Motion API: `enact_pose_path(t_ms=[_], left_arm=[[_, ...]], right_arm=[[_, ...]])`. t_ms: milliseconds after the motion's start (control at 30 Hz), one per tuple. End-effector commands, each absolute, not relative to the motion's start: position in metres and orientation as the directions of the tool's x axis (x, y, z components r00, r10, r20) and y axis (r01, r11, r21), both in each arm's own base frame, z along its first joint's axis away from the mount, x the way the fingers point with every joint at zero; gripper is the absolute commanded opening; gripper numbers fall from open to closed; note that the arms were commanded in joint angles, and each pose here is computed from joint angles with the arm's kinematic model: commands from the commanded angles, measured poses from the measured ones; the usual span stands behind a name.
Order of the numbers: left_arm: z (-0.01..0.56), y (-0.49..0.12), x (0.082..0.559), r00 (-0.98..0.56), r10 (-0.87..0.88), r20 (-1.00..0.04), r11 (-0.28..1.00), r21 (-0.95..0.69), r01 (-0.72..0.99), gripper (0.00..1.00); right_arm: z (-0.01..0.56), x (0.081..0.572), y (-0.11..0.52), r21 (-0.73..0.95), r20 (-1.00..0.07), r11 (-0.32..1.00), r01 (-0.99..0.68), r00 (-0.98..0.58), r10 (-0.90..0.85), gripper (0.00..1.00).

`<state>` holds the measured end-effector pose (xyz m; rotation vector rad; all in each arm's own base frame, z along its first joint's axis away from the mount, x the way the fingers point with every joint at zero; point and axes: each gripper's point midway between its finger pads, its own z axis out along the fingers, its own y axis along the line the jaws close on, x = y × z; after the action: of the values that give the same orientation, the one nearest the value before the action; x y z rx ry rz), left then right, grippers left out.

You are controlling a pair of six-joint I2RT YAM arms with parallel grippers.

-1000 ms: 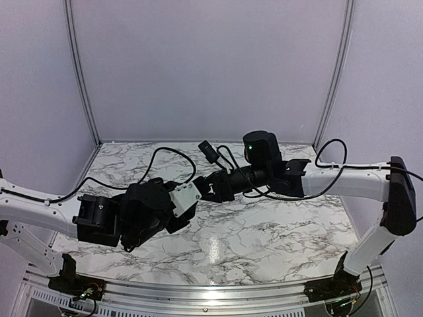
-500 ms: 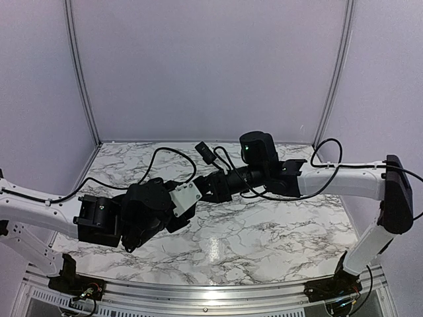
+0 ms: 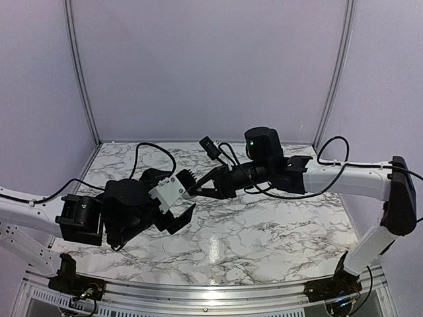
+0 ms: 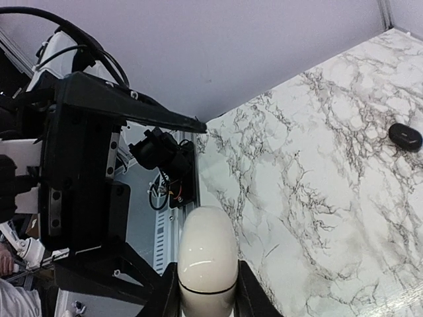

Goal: Insert the wireless bluetooth earbuds into the charging case
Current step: Pass from the left arm to the right, then open the charging case.

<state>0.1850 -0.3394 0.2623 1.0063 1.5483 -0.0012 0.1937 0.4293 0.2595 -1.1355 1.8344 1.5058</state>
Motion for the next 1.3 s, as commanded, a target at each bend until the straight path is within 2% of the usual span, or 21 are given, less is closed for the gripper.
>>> enact_pose_path(t_ms=[0,200,333,633,1267], left_arm=[[0.270,-0.327,0.177,0.073,0.494,-0.867,0.635,0.416,0.651,0.99],[0.285,-0.320,0.176,-0.073,0.306,-0.949,0.583,0.126,0.803,0.99],[0.299,-0.327,0.176,-0.124,0.244,-0.962,0.535,0.027,0.844,0.99],[0.296,-0.341,0.179,-0.180,0.234,-0.955,0.520,-0.033,0.854,0.99],[0.307,-0.320,0.211,-0.260,0.130,-0.957,0.622,-0.126,0.773,0.91]], right_arm=[[0.295,0.206,0.408,0.427,-0.883,0.036,-0.904,-0.425,-0.198,0.00],[0.297,0.189,0.398,0.279,-0.940,-0.034,-0.960,-0.266,-0.212,0.00],[0.295,0.176,0.398,0.216,-0.954,-0.066,-0.974,-0.196,-0.225,0.00],[0.298,0.160,0.406,0.180,-0.961,-0.127,-0.975,-0.147,-0.235,0.00],[0.293,0.137,0.404,0.168,-0.960,-0.210,-0.963,-0.112,-0.255,0.00]])
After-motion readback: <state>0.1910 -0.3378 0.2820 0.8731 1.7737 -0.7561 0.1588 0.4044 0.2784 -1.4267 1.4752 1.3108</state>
